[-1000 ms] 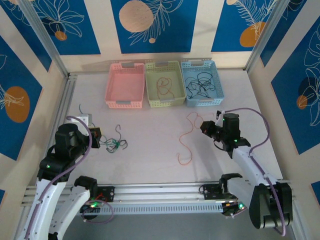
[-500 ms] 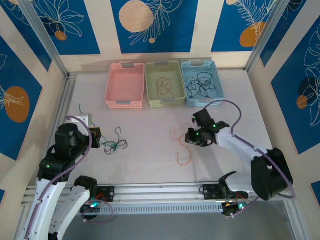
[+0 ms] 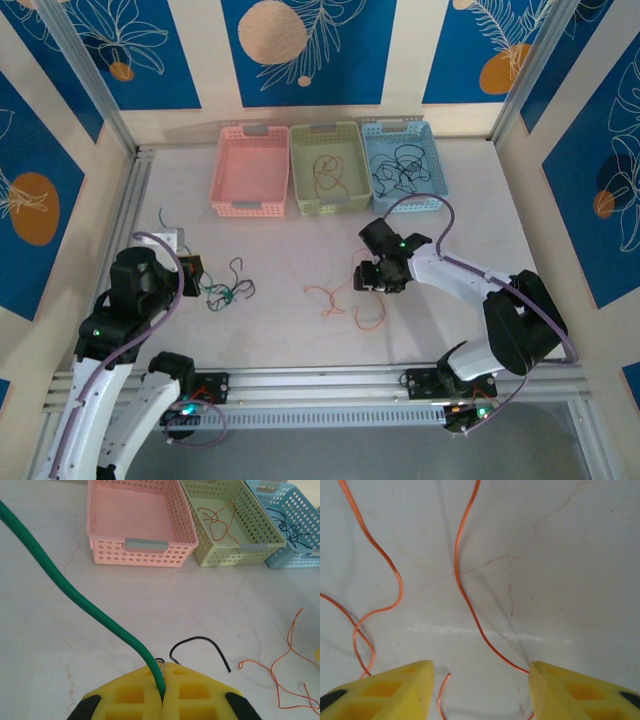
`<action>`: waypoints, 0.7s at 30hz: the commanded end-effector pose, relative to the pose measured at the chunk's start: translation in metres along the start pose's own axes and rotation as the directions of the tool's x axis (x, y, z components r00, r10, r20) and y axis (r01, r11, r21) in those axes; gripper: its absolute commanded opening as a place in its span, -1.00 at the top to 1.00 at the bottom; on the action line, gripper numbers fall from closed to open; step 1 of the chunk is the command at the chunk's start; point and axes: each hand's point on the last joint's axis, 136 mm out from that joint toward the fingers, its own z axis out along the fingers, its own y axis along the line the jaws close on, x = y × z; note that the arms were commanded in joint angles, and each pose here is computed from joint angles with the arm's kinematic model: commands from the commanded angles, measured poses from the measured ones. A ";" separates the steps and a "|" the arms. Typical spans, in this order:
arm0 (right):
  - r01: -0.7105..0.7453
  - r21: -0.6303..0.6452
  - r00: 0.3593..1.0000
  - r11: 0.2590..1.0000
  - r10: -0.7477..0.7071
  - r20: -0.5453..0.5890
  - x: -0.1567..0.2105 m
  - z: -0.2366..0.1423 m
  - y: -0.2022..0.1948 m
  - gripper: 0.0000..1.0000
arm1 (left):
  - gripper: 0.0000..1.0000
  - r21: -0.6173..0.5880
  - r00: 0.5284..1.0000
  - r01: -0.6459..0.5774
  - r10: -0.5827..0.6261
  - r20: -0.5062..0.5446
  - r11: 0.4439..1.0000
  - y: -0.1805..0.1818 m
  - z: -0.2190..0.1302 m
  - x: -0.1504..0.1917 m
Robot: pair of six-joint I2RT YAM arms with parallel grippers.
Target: Untangle the cables
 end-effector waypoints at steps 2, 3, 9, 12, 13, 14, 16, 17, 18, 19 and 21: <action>-0.086 -0.052 0.996 0.995 0.085 -0.018 -0.005 0.007 0.010 -0.35 | 1.00 0.018 1.000 -0.007 0.006 0.028 1.000 -0.003 -0.002 -0.007; -0.100 -0.063 0.995 0.993 0.098 -0.031 -0.005 0.010 0.012 -0.36 | 1.00 0.018 1.000 -0.007 0.006 0.029 1.000 -0.003 -0.003 -0.008; -0.116 -0.156 0.985 0.981 0.094 -0.144 0.004 0.035 0.037 -0.38 | 1.00 0.023 1.000 -0.006 0.005 0.028 1.000 -0.004 -0.002 -0.008; -0.106 -0.164 0.983 0.981 0.078 -0.165 0.008 0.041 0.048 -0.38 | 1.00 0.026 0.999 -0.007 0.007 0.031 1.000 -0.005 -0.003 -0.008; -0.102 -0.173 0.983 0.980 0.073 -0.169 0.008 0.041 0.052 -0.37 | 1.00 0.026 1.000 -0.006 0.005 0.030 1.000 -0.005 -0.003 -0.008; -0.095 -0.180 0.983 0.979 0.063 -0.175 0.010 0.042 0.056 -0.38 | 1.00 0.027 1.000 -0.008 0.007 0.029 1.000 -0.005 -0.003 -0.008; -0.090 -0.177 0.982 0.980 0.057 -0.182 0.011 0.044 0.063 -0.38 | 1.00 0.029 1.000 -0.008 0.007 0.029 1.000 -0.005 -0.003 -0.008; -0.086 -0.176 0.982 0.981 0.053 -0.183 0.011 0.045 0.067 -0.37 | 1.00 0.030 1.000 -0.008 0.007 0.029 1.000 -0.005 -0.003 -0.008; -0.077 -0.175 0.982 0.982 0.044 -0.186 0.011 0.047 0.071 -0.37 | 1.00 0.030 1.000 -0.009 0.008 0.029 1.000 -0.005 -0.003 -0.008; -0.064 -0.173 0.981 0.983 0.031 -0.190 0.012 0.049 0.077 -0.37 | 1.00 0.030 1.000 -0.009 0.008 0.030 1.000 -0.005 -0.003 -0.008; -0.040 -0.133 0.982 0.990 0.014 -0.190 0.012 0.054 0.082 -0.37 | 1.00 0.031 1.000 -0.009 0.008 0.029 0.999 -0.005 -0.003 -0.008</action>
